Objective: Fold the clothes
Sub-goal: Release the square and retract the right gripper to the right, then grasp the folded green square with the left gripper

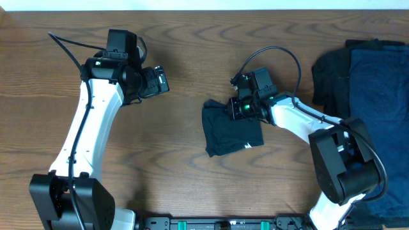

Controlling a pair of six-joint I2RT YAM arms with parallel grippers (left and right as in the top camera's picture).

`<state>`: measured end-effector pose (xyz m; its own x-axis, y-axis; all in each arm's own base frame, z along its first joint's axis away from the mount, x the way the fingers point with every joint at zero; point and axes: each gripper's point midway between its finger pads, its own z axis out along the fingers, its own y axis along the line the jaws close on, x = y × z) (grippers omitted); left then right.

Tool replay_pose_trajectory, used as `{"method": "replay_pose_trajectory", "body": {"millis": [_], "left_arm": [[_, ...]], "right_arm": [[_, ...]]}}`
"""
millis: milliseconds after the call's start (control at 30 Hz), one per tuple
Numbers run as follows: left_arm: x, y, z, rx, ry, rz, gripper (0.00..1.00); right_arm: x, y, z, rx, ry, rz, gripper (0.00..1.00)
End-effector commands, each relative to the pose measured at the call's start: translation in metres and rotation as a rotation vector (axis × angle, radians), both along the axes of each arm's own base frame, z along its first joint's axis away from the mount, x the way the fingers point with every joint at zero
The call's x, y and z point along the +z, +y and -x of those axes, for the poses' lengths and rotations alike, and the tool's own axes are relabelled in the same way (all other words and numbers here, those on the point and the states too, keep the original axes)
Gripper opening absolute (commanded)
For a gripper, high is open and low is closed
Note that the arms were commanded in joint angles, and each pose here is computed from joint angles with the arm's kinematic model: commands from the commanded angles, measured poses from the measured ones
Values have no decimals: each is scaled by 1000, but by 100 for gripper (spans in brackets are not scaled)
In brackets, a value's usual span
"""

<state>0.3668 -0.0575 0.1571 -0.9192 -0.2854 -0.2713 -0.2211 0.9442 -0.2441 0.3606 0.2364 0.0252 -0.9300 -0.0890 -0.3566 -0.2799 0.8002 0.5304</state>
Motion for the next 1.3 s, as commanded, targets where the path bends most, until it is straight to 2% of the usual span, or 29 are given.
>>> {"method": "replay_pose_trajectory", "body": {"millis": [0,133,233,267,333,433,600,1133,1267], "left_arm": [[6,-1,-2,-4,-17,6,98],[6,-1,-2,-5,-17,6,98],[6,-1,-2,-4,-17,6,98],[6,-1,-2,-4,-17,6,98],[6,-1,-2,-5,-18,6,98],[6,-1,-2,-4,-18,6,98],[6,-1,-2,-4,-17,6,98],[7,-1,-5,-4,-28,8,98],[0,-18,8,-33,21,57,98]], "right_arm": [[39,-15,-20,-28,-101,-29,10],[86,-48,-25,-92,-167,-36,30],[109,-84,-23,-173,-187,6,63],[113,-100,-20,-216,-182,35,80],[117,-131,-13,-297,-159,99,99],[115,-165,-1,-386,-114,179,99],[107,-189,5,-448,-67,218,99],[105,-191,7,-451,-56,223,99],[105,-191,7,-452,-55,223,99]]}}
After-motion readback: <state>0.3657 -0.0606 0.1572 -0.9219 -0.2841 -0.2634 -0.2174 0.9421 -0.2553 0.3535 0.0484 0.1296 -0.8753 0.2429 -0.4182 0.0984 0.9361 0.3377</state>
